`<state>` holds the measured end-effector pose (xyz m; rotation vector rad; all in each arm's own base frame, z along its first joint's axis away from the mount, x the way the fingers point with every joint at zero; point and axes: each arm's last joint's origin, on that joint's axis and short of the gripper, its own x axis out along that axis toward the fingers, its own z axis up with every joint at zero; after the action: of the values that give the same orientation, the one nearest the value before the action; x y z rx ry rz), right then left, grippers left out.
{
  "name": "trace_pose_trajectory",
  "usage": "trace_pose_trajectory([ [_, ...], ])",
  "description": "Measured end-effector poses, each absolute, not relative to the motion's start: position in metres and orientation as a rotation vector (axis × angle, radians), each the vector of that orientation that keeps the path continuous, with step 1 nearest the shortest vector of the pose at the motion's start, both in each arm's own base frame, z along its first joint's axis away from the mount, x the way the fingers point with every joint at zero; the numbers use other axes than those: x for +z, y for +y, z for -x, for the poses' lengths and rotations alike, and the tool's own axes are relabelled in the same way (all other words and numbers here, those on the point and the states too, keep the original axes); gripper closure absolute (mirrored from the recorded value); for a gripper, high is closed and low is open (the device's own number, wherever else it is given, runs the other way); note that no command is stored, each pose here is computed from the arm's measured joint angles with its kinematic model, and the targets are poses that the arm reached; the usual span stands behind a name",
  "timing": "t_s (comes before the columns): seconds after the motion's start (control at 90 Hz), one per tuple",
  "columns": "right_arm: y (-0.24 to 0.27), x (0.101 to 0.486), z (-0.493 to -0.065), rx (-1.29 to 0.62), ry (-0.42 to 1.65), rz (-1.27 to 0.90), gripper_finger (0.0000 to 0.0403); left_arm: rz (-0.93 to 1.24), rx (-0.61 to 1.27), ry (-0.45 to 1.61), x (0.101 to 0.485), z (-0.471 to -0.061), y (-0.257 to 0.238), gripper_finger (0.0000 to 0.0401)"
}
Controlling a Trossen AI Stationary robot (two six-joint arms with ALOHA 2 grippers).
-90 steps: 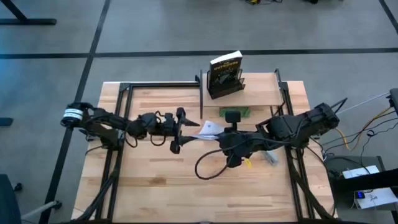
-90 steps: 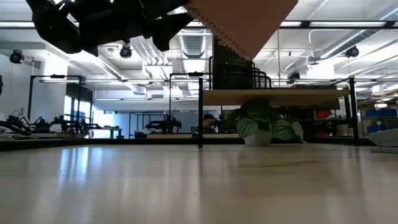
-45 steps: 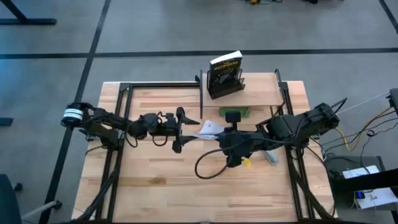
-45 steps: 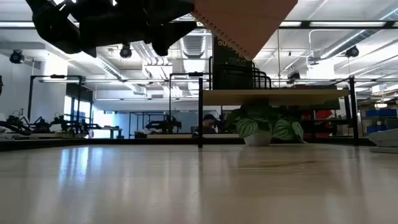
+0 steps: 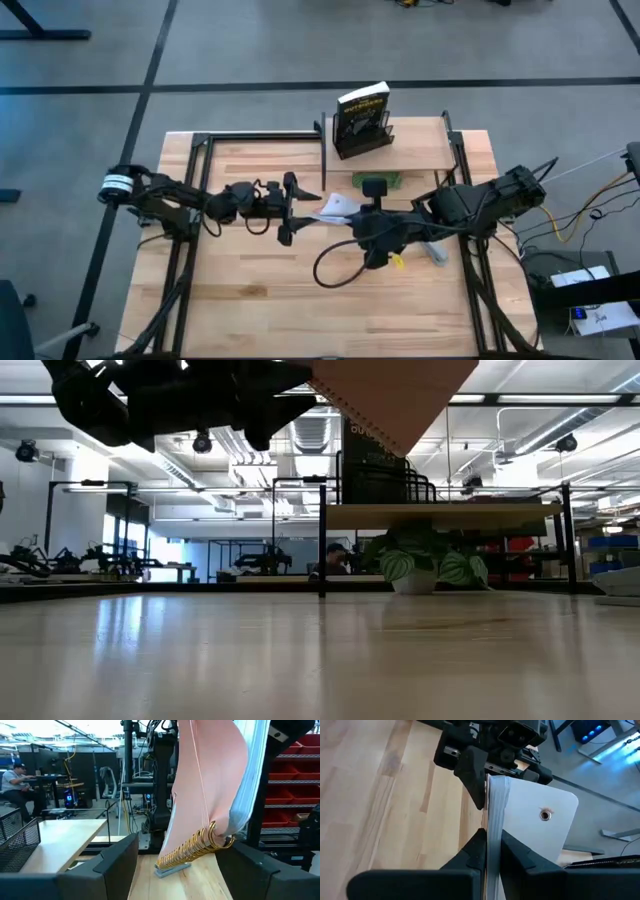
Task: Stock shelves
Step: Remove the pink notebook from the black desk organizer on the shelf
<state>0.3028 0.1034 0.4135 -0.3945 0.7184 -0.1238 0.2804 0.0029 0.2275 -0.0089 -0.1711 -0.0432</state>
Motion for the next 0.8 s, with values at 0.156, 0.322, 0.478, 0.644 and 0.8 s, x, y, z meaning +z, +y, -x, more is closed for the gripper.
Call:
trace_pose_trajectory([
  [0.156, 0.103, 0.413, -0.303, -0.124, 0.718, 0.395, 0.0384, -0.005, -0.017, -0.171, 0.227, -0.280, 0.004, 0.0181],
  [0.322, 0.104, 0.413, -0.303, -0.123, 0.718, 0.394, 0.0384, -0.031, -0.026, -0.171, 0.227, -0.280, 0.001, 0.0187],
  [0.478, 0.104, 0.414, -0.303, -0.123, 0.711, 0.391, 0.0384, -0.091, -0.050, -0.185, 0.224, -0.283, -0.008, 0.0183],
  [0.644, 0.104, 0.415, -0.304, -0.120, 0.694, 0.393, 0.0384, -0.132, -0.055, -0.243, 0.219, -0.288, -0.011, 0.0163],
  [0.8, 0.104, 0.415, -0.304, -0.120, 0.695, 0.394, 0.0384, -0.108, -0.056, -0.223, 0.211, -0.291, -0.011, 0.0149],
])
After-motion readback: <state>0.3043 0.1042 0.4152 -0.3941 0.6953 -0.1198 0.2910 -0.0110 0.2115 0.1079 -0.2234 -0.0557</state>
